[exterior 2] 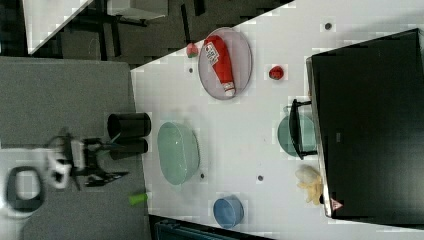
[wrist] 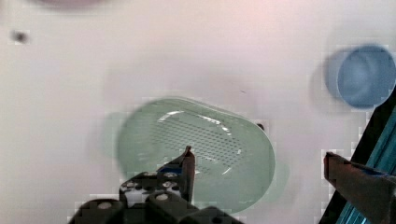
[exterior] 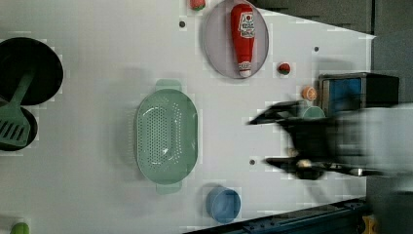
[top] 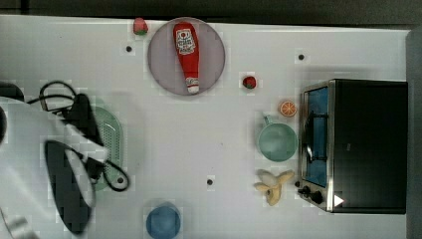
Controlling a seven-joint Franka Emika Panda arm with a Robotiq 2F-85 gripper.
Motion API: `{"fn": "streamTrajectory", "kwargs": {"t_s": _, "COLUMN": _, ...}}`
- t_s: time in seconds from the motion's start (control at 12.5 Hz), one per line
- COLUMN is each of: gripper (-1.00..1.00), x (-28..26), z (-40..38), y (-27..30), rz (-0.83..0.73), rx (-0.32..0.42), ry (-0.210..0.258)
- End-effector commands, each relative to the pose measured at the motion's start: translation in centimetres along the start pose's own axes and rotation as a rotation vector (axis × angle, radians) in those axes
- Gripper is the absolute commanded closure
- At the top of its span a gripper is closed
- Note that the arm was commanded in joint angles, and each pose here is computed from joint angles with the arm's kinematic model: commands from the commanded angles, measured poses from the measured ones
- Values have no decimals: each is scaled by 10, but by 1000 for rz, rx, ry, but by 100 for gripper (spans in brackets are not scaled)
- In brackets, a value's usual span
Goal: Drag strainer right to left.
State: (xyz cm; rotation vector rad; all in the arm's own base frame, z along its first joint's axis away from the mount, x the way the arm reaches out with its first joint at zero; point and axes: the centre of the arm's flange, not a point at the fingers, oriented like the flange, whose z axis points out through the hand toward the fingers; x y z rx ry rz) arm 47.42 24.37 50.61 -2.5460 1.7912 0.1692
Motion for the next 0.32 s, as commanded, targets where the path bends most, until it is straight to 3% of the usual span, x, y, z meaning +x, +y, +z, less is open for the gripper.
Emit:
{"fn": "streamTrajectory", "kwargs": {"t_s": 0.08, "gripper": -100, "x": 123, "z": -72, "y": 41, "rz": -156, "rx": 45, "ry": 21}}
{"fn": "streamTrajectory", "kwargs": {"t_s": 0.32, "gripper": -100, "x": 215, "z": -118, "y": 101, "rz": -294, "rx": 34, "ry": 116}}
